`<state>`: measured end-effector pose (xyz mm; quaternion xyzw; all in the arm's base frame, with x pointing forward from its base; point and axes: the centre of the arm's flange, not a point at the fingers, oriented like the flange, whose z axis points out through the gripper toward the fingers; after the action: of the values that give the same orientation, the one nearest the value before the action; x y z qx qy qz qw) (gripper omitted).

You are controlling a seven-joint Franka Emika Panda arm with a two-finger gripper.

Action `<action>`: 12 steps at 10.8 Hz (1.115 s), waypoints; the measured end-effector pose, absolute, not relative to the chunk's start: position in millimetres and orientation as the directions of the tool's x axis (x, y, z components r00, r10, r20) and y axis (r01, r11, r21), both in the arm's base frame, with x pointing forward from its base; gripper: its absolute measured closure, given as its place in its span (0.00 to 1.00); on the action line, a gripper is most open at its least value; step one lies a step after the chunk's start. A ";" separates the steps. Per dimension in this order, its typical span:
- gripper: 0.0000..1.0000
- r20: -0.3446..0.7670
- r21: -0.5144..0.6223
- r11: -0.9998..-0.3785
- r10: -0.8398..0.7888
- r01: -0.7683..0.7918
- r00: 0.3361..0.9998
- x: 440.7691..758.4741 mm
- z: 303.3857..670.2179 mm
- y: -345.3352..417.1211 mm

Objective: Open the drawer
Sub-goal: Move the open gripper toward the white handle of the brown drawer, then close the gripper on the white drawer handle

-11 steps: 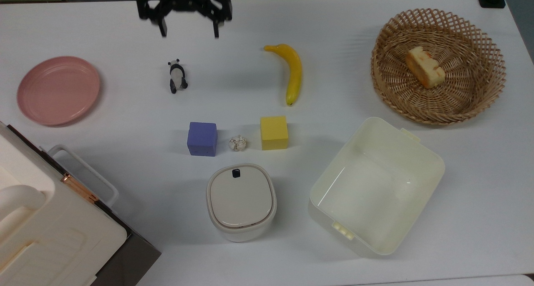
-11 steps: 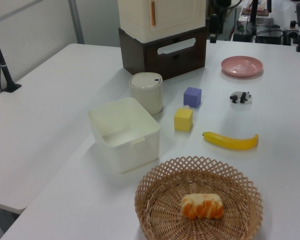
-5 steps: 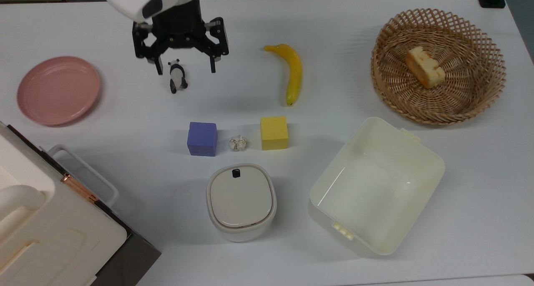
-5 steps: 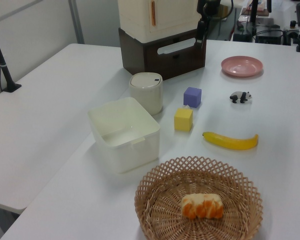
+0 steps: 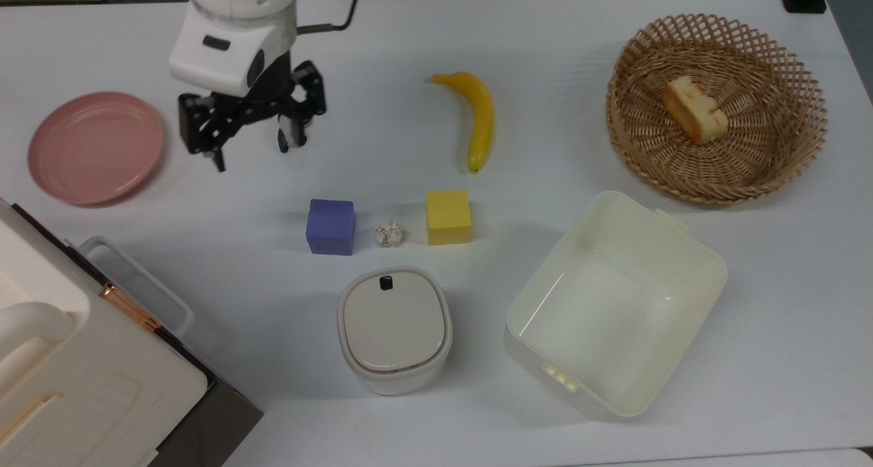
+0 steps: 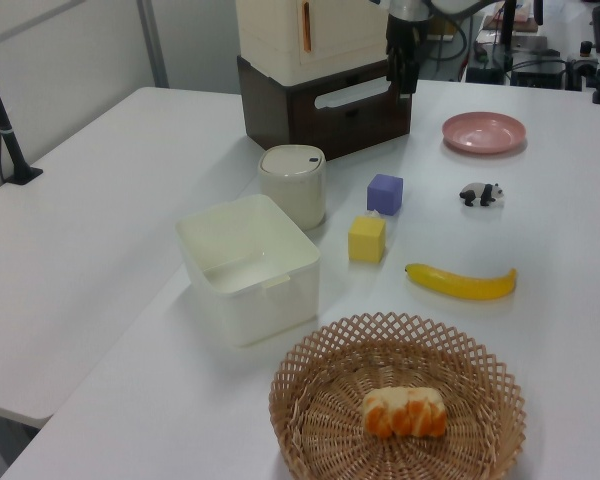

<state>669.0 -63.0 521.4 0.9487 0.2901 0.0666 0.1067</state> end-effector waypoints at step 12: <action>0.04 -0.040 0.619 -0.424 0.824 0.661 0.565 731.6 415.7 -133.8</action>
<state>731.6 -133.8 415.7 0.8327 0.4459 0.1362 0.2987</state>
